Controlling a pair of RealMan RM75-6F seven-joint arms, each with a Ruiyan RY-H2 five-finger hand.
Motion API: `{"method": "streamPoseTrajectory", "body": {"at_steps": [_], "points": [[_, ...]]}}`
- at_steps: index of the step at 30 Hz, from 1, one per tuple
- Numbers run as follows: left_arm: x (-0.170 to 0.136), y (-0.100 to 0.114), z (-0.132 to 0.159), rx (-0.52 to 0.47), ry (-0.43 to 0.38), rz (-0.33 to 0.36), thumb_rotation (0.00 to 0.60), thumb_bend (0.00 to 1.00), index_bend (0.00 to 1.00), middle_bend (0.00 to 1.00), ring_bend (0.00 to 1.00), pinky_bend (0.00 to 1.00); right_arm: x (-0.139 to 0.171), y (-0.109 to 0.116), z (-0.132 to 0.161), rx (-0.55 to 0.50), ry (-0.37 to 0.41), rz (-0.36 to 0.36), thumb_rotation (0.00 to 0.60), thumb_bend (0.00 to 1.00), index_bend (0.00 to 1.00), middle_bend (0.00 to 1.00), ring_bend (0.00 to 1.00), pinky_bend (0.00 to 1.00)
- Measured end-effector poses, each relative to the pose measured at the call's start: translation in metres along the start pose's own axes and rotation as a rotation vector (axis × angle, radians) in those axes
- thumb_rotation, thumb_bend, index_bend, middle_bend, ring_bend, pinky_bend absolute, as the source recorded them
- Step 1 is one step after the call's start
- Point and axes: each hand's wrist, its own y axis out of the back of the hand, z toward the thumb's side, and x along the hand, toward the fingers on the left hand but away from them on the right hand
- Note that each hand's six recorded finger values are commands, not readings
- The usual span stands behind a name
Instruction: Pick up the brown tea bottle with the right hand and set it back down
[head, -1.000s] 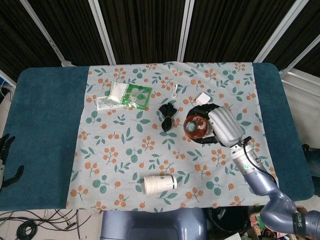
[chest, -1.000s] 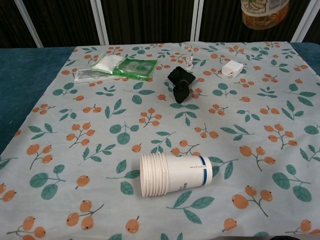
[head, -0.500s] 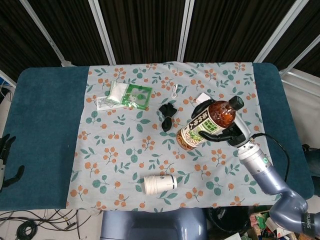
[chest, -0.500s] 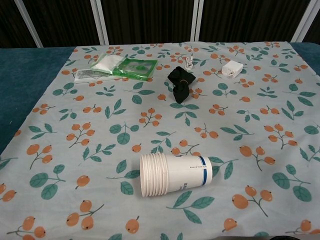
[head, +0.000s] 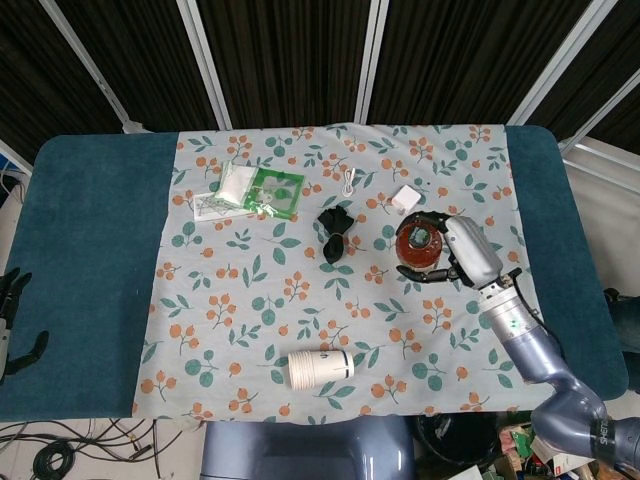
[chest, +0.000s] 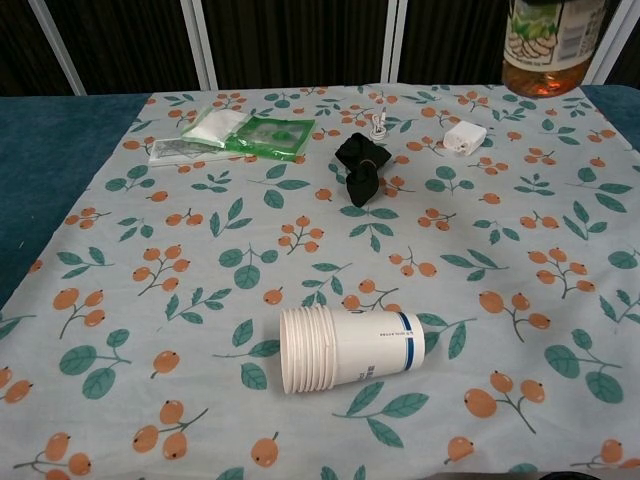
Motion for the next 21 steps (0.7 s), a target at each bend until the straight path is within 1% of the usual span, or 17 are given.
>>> {"method": "streamPoseTrajectory", "body": {"at_steps": [1,4,7,10,12,15,18,21], "points": [[0.0,0.0,0.0,0.001,0.0,0.0,0.6,0.37,0.04,0.0,0.0,0.0,0.0,0.0,-0.003,0.136,-0.017,-0.011,0.6,0.34,0.46,0.5,0.54,0.6],[0.0,0.0,0.0,0.001,0.0,-0.001,0.6,0.37,0.04,0.0,0.0,0.0,0.0,0.0,-0.008,0.428,-0.051,-0.033,0.6,0.34,0.46,0.49,0.53,0.6],[0.0,0.0,0.0,0.003,0.001,-0.001,0.6,0.37,0.04,0.0,0.0,0.0,0.0,0.001,-0.008,0.625,-0.072,-0.049,0.6,0.33,0.47,0.49,0.53,0.59],[0.0,0.0,0.0,0.004,0.0,0.001,0.6,0.37,0.04,0.0,0.0,0.0,0.001,0.002,-0.005,0.718,-0.087,-0.06,0.6,0.33,0.48,0.49,0.53,0.59],[0.0,0.0,0.0,0.004,0.001,0.001,0.6,0.37,0.04,0.0,0.0,0.0,0.001,0.003,-0.002,0.727,-0.092,-0.065,0.6,0.33,0.48,0.49,0.53,0.59],[0.0,0.0,0.0,0.005,0.0,0.0,0.6,0.37,0.04,0.0,0.0,0.0,0.002,0.006,0.003,0.672,-0.089,-0.075,0.6,0.33,0.48,0.49,0.53,0.58],[0.0,0.0,0.0,0.005,-0.001,0.0,0.6,0.37,0.04,0.0,0.0,0.0,0.004,0.011,0.007,0.534,-0.077,-0.093,0.6,0.33,0.48,0.49,0.53,0.58],[0.0,0.0,0.0,0.004,0.0,0.001,0.6,0.37,0.04,0.0,0.0,0.0,0.006,0.018,0.011,0.31,-0.052,-0.117,0.6,0.33,0.48,0.49,0.53,0.58]]}}
